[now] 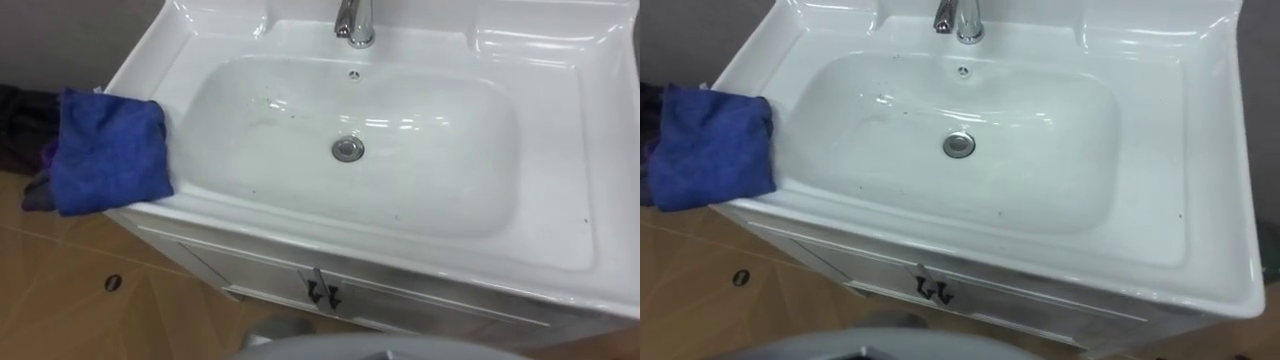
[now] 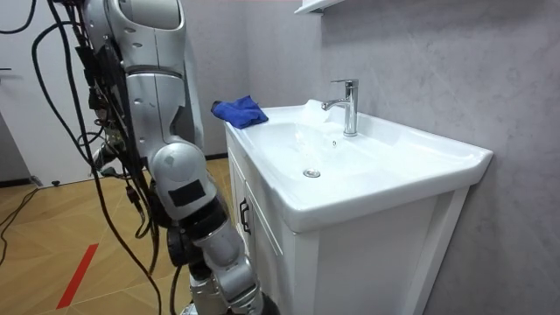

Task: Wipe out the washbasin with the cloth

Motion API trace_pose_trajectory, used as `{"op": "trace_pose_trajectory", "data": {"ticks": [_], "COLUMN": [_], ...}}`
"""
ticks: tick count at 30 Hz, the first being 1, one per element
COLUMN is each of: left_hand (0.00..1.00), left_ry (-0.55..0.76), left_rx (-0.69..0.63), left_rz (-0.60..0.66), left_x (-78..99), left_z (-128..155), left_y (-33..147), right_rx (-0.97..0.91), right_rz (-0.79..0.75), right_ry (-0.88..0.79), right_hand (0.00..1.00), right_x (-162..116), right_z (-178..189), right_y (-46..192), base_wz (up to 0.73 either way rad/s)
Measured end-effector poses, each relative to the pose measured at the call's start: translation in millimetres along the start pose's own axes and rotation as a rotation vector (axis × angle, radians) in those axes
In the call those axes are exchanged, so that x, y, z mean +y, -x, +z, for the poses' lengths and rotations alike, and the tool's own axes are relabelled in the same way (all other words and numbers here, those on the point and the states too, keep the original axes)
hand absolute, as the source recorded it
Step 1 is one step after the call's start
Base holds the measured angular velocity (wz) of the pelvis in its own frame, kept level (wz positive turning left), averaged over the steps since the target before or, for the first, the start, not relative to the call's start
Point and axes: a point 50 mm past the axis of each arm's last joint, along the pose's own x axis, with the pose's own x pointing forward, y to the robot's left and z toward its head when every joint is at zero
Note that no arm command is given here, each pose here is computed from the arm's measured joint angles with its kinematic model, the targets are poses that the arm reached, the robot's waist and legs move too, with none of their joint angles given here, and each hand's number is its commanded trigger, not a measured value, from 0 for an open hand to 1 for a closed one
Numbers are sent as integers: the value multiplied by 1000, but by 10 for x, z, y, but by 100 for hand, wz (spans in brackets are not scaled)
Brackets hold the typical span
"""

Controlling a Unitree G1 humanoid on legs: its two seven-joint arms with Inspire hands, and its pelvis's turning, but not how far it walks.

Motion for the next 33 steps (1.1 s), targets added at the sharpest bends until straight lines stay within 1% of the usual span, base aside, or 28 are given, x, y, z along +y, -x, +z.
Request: {"op": "trace_pose_trajectory", "data": {"ticks": [3, 8, 11, 12, 17, 19, 24, 29, 33], "left_hand": [0, 0, 0, 0, 0, 0, 0, 0, 0], "left_ry": [-61, -127, -151, -154, -261, -292, -336, -408, -468], "left_rx": [-12, -48, -47, -48, -106, -120, -148, -221, -252], "left_rz": [-74, -194, -255, -265, -340, -361, -430, -509, -553], "left_x": [-113, -302, -382, -395, -569, -606, -718, -915, -1013], "left_z": [-20, 33, 45, 51, 154, 168, 226, 381, 419], "left_y": [34, 91, 113, 117, 184, 200, 255, 364, 425], "right_rx": [11, 16, 18, 18, -4, -10, -5, -6, -7], "right_rz": [5, 30, 43, 45, 60, 66, 70, 74, 81], "right_ry": [-1, 6, 6, 6, 16, 19, 28, 72, 82], "right_hand": [0, 0, 0, 0, 0, 0, 0, 0, 0], "right_x": [12, 85, 134, 139, 185, 201, 208, 249, 275], "right_z": [-4, -2, -5, -5, 42, 43, 33, 63, 77], "right_y": [-7, -16, -20, -20, -23, -23, -24, -29, -31], "base_wz": [5, -5, -11, -12, -12, -14, -6, -2, -3]}}
